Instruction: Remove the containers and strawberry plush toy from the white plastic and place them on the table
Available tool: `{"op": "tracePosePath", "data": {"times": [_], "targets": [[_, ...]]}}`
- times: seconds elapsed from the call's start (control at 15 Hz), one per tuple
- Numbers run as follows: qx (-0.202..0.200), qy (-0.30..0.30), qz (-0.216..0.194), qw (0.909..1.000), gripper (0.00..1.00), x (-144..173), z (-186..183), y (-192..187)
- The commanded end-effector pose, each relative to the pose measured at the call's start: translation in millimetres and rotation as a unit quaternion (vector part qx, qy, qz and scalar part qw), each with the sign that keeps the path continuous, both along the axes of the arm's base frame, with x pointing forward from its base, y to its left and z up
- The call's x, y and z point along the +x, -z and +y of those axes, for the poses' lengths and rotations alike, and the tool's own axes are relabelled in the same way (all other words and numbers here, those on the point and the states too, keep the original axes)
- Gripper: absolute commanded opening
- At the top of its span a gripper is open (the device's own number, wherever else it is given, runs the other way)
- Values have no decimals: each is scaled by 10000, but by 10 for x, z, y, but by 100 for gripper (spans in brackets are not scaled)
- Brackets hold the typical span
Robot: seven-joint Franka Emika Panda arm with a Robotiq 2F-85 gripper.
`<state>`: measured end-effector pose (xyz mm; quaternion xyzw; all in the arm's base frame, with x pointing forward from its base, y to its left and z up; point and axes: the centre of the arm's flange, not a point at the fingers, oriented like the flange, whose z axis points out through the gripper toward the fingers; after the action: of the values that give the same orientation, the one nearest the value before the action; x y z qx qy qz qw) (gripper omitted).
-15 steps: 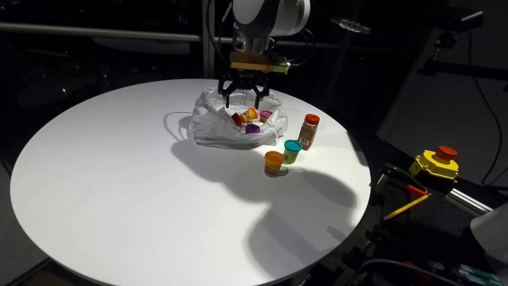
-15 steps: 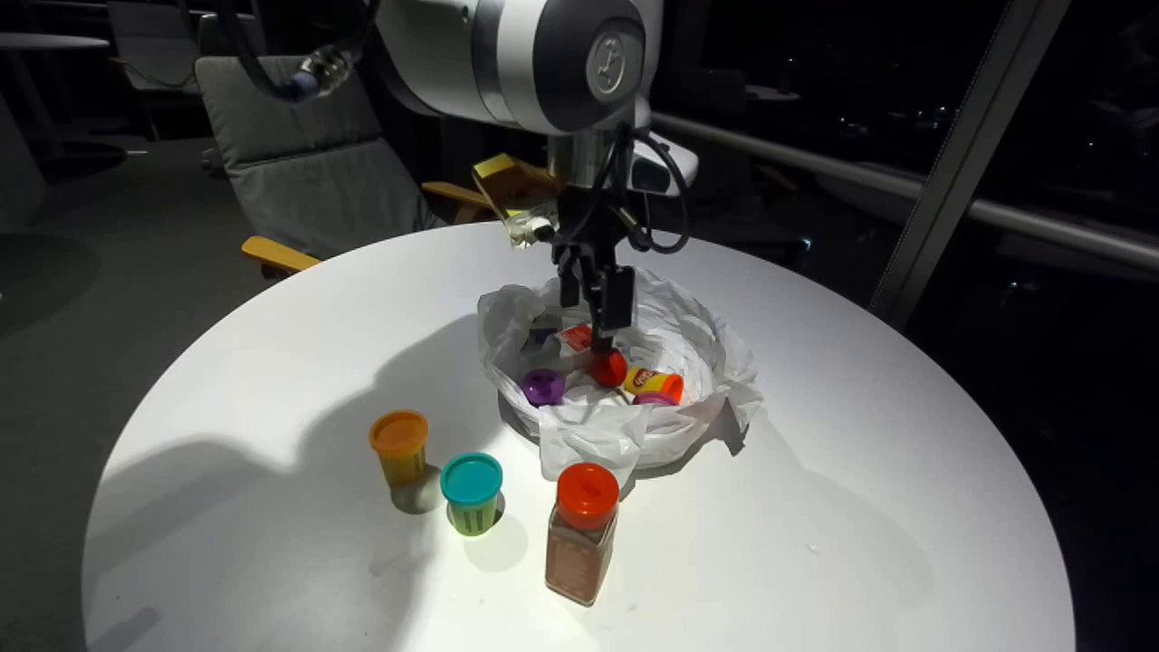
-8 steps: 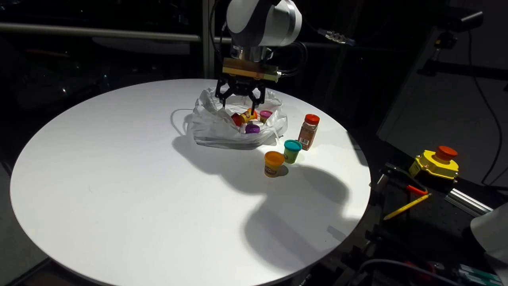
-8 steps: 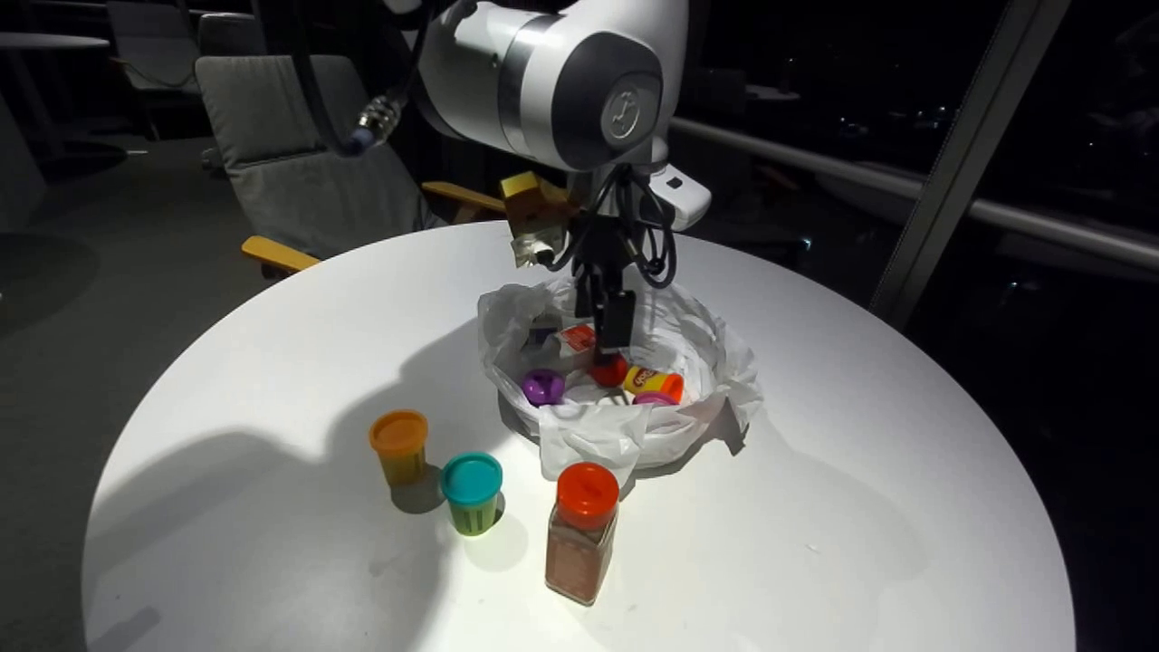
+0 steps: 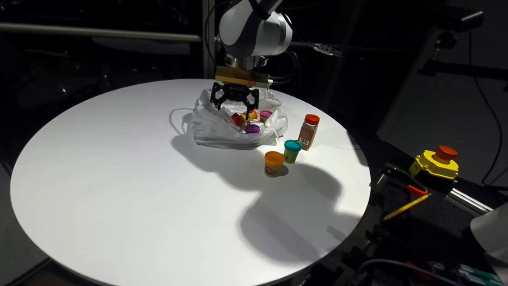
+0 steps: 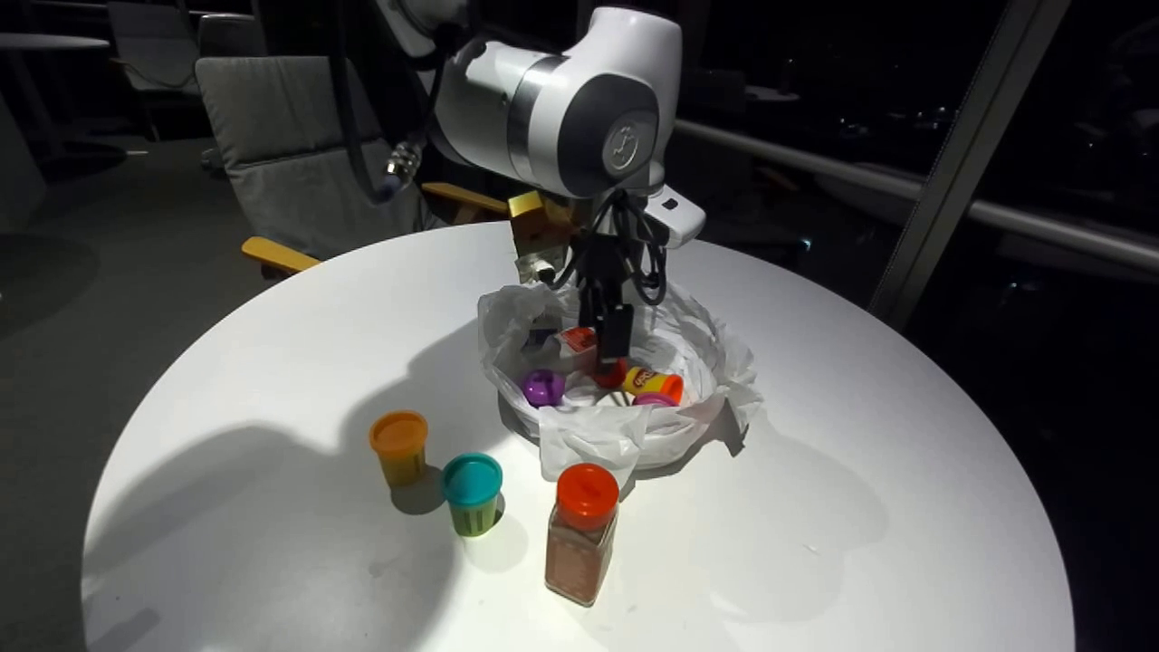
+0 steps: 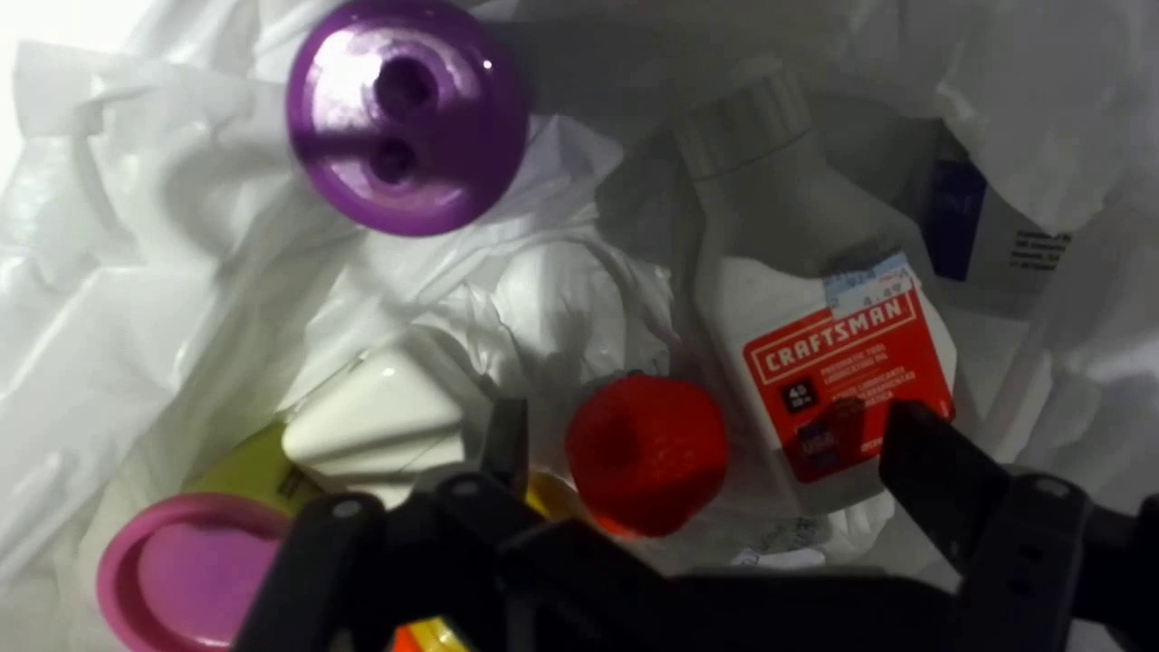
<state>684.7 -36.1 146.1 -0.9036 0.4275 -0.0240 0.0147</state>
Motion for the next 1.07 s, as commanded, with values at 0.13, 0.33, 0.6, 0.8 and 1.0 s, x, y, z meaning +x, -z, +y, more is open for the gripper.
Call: {"op": "tracePosePath", "data": {"times": [0.13, 0.33, 0.6, 0.8, 1.0], "targets": [[-44, 180, -340, 9992, 100, 114, -39, -112], [-108, 441, -417, 9981, 100, 74, -104, -151], [-134, 701, -244, 9971, 100, 36, -142, -55], [-122, 805, -188, 9965, 100, 23, -134, -14], [-130, 1021, -207, 9945, 100, 3, -185, 3]]}}
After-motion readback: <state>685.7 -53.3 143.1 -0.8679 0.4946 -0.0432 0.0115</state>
